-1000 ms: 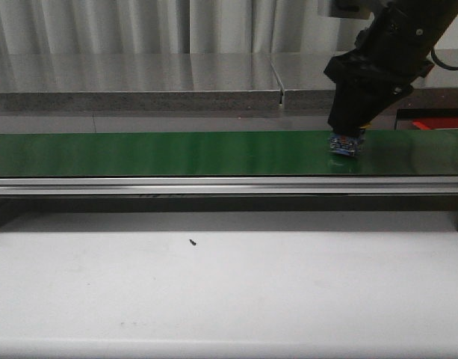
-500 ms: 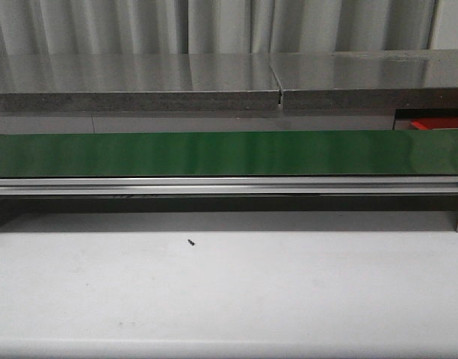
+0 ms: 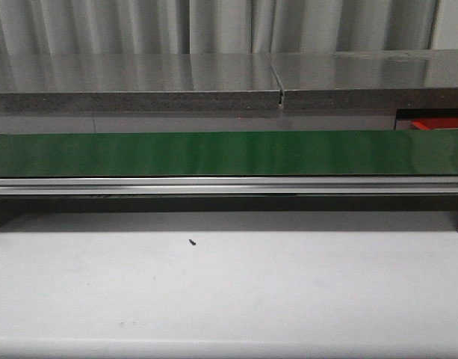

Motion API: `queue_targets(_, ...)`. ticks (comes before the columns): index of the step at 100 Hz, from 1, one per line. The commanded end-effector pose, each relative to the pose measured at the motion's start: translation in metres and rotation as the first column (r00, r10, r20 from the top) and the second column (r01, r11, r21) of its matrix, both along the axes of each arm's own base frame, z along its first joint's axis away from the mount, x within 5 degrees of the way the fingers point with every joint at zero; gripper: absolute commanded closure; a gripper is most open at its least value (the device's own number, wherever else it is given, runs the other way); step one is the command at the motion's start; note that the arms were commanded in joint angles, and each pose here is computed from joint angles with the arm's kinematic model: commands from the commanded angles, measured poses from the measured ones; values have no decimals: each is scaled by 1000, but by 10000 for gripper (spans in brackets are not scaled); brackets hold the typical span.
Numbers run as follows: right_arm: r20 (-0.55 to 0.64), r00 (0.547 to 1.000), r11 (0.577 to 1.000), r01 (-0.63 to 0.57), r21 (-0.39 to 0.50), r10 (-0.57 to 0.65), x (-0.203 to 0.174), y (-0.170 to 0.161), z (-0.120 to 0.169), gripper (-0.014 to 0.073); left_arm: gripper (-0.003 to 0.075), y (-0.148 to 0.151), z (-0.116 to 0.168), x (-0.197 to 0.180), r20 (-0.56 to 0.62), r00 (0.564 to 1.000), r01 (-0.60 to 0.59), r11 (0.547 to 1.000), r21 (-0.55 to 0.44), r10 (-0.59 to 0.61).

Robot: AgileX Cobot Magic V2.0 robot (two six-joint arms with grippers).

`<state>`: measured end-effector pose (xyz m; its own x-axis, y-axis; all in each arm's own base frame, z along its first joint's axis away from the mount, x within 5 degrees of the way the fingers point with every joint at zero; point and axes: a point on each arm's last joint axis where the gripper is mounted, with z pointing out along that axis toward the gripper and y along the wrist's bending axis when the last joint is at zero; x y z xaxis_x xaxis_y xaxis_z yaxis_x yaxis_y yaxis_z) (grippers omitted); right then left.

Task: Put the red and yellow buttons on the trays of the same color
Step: 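Lower the yellow button into the yellow tray and release it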

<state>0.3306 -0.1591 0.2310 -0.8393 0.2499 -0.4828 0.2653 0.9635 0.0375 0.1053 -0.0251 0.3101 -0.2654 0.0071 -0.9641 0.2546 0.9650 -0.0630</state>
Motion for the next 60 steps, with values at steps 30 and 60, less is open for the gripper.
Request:
queue_targets(30,40,999,999,29,14,-30,18,-5,-19,389,739,1,14,1,77,997,-26,999,-40,29)
queue_targets(60,28,999,999,29,19,-29,19,-5,-23,169,739,1,14,1,77,997,-26,999,-40,29)
